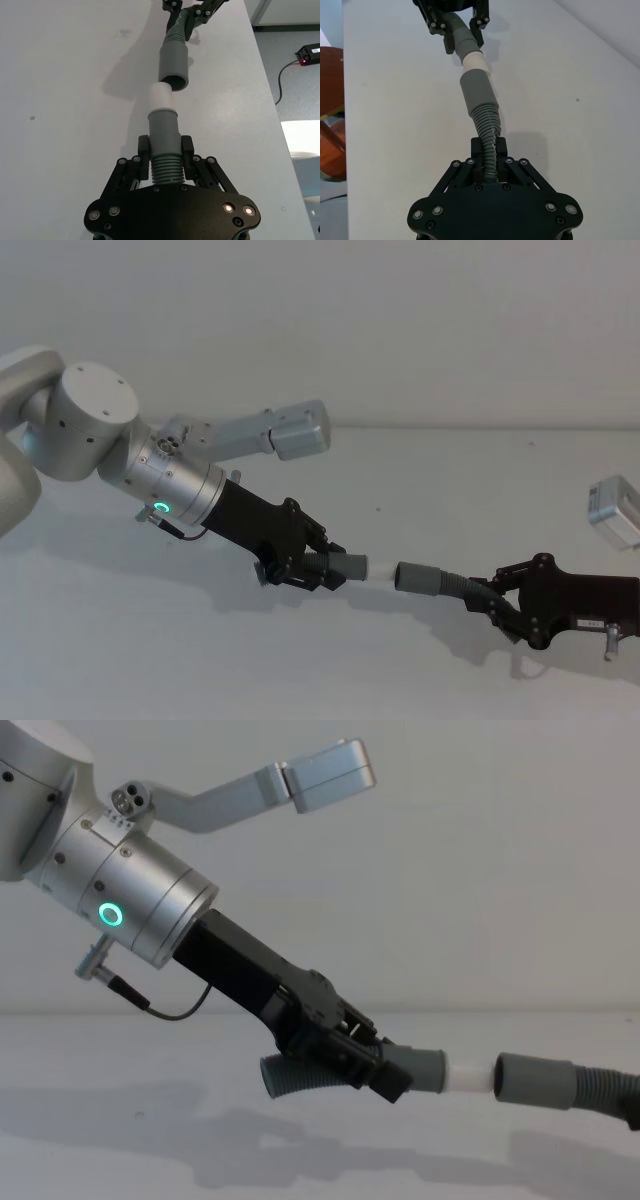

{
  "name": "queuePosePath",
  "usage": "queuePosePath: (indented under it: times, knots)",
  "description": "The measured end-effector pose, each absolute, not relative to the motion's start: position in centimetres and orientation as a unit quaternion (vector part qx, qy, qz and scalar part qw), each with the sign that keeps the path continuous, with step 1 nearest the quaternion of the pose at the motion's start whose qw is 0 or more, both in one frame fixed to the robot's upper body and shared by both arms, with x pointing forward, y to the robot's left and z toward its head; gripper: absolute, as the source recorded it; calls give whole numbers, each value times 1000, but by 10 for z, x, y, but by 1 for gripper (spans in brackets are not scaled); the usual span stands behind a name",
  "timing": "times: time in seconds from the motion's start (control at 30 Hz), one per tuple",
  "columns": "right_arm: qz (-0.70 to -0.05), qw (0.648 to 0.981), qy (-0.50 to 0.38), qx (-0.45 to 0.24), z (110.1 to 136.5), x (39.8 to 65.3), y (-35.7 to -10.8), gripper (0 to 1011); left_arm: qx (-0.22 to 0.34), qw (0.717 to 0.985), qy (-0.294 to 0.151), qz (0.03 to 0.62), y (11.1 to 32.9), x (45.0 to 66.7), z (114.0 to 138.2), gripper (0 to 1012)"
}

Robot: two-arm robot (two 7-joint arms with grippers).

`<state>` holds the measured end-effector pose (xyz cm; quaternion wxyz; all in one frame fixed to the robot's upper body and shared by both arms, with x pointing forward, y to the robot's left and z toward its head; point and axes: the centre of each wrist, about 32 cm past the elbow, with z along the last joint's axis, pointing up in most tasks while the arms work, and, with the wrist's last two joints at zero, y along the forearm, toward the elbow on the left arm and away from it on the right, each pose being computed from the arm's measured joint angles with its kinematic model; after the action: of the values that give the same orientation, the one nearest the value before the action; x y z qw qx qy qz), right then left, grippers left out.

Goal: Use both hands to pick up one end of the pipe from the table, align the ends, and insert them.

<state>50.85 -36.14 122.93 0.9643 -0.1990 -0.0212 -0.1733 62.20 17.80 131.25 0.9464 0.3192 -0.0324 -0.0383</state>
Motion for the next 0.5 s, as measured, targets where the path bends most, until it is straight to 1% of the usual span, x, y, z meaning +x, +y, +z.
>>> queuePosePath:
  times: [0.5]
  knots:
    - [-176,964,-27,-199,1230,505,-360,138,316,947,-35,-41,177,622,1314,356]
